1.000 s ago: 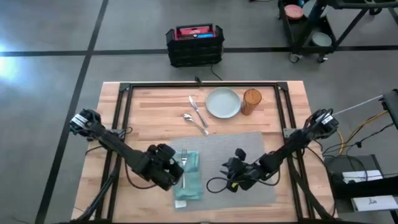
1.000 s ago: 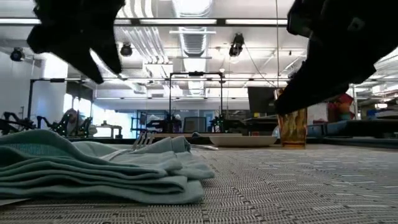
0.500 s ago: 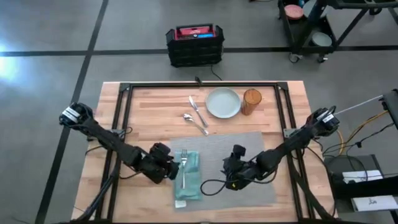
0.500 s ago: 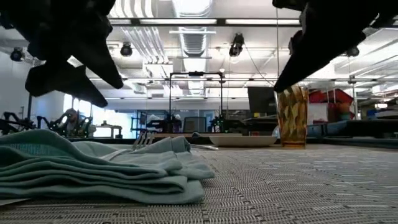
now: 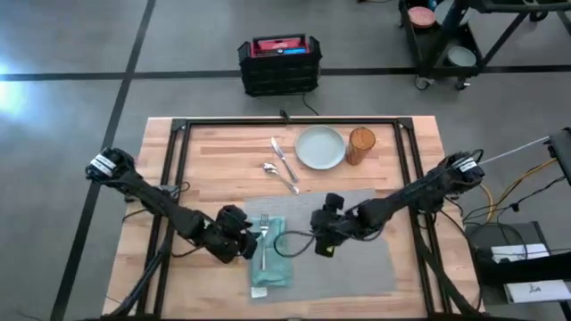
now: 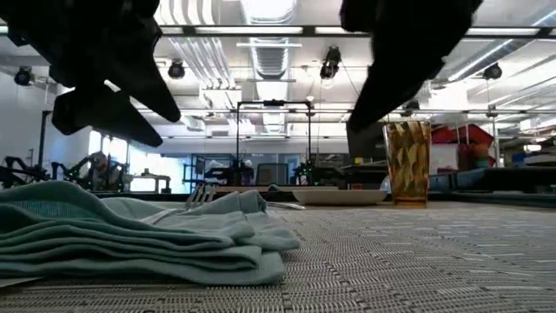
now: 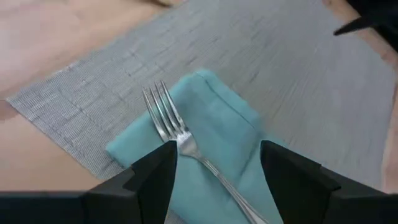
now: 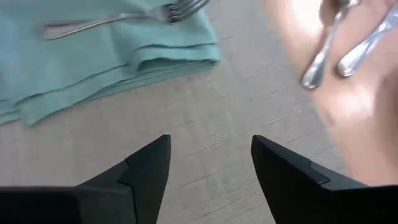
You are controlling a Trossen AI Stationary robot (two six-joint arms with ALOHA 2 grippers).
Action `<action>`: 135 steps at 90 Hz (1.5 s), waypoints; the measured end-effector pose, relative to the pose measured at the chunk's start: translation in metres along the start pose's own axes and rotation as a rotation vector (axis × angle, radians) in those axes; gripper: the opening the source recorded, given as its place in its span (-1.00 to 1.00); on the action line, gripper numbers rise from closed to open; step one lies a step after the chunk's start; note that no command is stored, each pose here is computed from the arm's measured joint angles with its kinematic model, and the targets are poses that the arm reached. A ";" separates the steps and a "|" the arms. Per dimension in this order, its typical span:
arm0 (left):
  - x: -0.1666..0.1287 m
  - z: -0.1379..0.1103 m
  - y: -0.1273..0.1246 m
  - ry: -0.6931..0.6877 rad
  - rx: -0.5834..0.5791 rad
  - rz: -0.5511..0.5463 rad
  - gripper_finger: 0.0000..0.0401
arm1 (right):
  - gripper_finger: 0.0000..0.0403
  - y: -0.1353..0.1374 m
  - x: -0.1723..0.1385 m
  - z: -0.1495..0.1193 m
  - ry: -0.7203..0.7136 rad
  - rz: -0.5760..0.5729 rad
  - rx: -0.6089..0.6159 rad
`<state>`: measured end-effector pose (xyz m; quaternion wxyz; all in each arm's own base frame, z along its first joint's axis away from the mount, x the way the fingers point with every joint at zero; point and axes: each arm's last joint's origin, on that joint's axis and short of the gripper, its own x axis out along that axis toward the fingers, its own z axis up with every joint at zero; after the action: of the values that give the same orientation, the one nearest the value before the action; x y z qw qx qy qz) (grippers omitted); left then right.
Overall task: Set table place
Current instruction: Adjust the gray placemat
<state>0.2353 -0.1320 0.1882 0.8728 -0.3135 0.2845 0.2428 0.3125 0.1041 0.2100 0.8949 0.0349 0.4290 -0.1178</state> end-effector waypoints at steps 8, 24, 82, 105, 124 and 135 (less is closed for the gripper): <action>0.002 0.002 0.001 0.020 0.036 0.002 0.08 | 0.06 -0.011 0.005 0.010 -0.031 -0.013 -0.006; 0.008 0.009 0.004 0.050 0.060 0.012 0.08 | 0.12 -0.030 0.011 0.023 -0.057 -0.049 -0.025; 0.024 0.024 0.028 0.152 0.208 0.099 0.08 | 0.07 -0.049 0.011 -0.009 0.324 0.122 -0.013; 0.030 0.008 0.052 0.182 0.170 0.175 -0.05 | 0.01 -0.022 0.014 -0.074 0.465 0.149 -0.129; 0.032 0.000 0.059 0.257 0.142 0.146 -0.19 | 0.03 -0.017 0.019 -0.091 0.414 0.168 -0.084; 0.033 -0.002 0.061 0.263 0.200 0.143 -0.26 | 0.05 -0.016 0.022 -0.089 0.365 0.158 -0.068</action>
<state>0.2214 -0.0833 0.1407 0.8355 -0.2332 0.4403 0.2317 0.2541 0.0992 0.1378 0.8095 0.0589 0.5836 -0.0243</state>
